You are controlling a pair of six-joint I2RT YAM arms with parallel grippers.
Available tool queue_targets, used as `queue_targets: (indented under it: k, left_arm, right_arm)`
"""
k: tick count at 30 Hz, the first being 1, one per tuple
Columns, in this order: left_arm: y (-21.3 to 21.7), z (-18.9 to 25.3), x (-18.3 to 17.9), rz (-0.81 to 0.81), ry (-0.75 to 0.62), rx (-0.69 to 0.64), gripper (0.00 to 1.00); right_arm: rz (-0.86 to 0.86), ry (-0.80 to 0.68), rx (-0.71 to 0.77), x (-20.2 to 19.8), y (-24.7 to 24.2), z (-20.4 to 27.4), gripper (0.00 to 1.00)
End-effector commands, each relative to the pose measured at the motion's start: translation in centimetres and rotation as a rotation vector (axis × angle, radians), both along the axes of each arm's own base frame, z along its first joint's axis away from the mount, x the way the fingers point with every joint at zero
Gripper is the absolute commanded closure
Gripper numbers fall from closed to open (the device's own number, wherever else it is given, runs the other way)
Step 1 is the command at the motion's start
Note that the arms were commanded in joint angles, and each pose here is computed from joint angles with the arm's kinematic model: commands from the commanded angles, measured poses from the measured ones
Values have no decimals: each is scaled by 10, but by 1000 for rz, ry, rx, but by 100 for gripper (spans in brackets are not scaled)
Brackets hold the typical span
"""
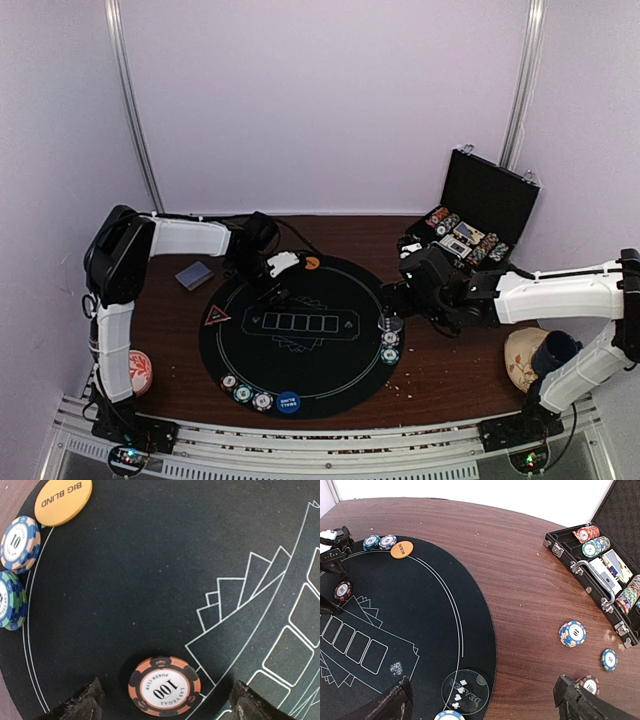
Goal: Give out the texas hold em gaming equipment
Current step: Move the poker chips pile to the big blind area.
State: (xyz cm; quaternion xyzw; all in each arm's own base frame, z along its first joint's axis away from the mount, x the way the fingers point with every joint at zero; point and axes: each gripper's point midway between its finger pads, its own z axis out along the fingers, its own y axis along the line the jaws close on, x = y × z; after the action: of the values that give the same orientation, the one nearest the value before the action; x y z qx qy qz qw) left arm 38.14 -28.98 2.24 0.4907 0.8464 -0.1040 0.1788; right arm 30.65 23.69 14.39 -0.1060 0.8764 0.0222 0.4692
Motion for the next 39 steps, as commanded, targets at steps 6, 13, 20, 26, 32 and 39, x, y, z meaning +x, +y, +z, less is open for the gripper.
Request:
queue_targets:
  k: [6,13,20,26,32,39]
  left_arm:
    - [5,-17,4,7,7,70,16]
    - [10,-33,4,7,34,141,26]
    - [12,-37,-3,-3,49,173,34]
    - [17,-37,-11,-9,66,202,38]
    - [24,-35,-12,-2,56,227,39]
    - [30,-38,-8,18,39,262,40]
  right_arm:
    - [-23,-31,30,1,-5,10,0]
    - [-21,-29,27,0,-5,9,0]
    - [-21,-35,33,-1,-6,11,0]
    - [-22,-40,38,-1,-7,14,0]
    - [-23,-38,36,-1,-7,12,0]
    - [-24,-38,35,-1,-7,12,0]
